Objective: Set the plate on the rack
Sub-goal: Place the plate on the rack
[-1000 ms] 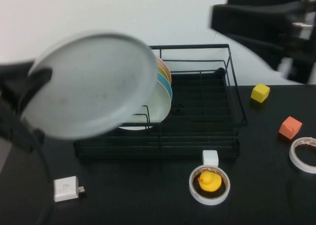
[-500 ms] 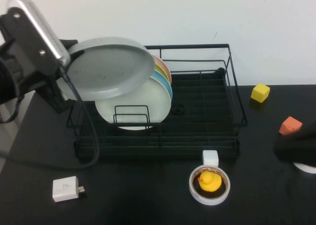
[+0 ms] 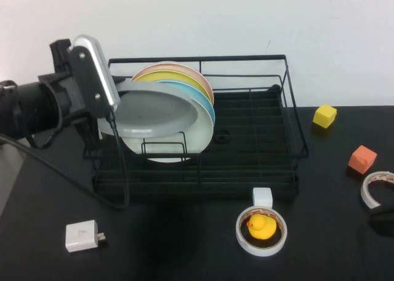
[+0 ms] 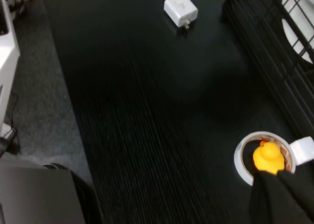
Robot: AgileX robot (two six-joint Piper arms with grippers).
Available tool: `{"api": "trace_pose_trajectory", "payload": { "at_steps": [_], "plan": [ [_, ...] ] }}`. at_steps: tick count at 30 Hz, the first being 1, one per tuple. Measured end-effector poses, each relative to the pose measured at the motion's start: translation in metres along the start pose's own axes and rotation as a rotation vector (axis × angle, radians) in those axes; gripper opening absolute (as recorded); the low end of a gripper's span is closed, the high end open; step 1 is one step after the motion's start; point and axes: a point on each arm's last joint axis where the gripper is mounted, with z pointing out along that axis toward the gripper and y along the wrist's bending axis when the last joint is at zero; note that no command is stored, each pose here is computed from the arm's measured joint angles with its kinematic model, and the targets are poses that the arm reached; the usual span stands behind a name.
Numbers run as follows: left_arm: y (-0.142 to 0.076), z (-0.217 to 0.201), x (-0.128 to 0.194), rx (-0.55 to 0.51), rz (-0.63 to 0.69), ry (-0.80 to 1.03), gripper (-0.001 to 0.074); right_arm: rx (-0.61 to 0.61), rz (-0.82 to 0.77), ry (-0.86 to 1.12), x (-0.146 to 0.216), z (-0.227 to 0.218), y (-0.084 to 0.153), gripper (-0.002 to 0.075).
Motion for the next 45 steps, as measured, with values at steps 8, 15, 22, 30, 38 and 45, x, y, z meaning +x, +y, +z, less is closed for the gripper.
{"api": "trace_pose_trajectory", "payload": {
  "at_steps": [8,15,22,30,38,45],
  "plan": [
    [-0.012,0.015,0.008,0.063,0.001,-0.032,0.0075,0.008,0.008,0.013,0.001,0.0,-0.001,-0.0001],
    [-0.016,0.021,0.011,0.083,-0.009,-0.048,0.0074,0.008,0.013,0.013,0.001,0.0,-0.001,-0.0001],
    [-0.007,0.022,0.005,0.068,0.008,-0.081,0.0074,0.008,0.02,0.013,0.001,0.0,-0.001,-0.0001],
    [0.0,0.024,0.003,0.047,0.018,-0.081,0.0074,0.011,0.02,0.01,0.001,0.0,-0.001,-0.0001],
    [-0.014,0.041,0.02,0.102,-0.017,-0.052,0.0074,0.013,0.028,0.009,0.001,0.0,-0.001,-0.0002],
    [-0.016,0.044,0.023,0.111,-0.037,-0.045,0.0274,0.014,0.03,0.007,0.001,0.0,-0.001,-0.0002]
  ]
}}
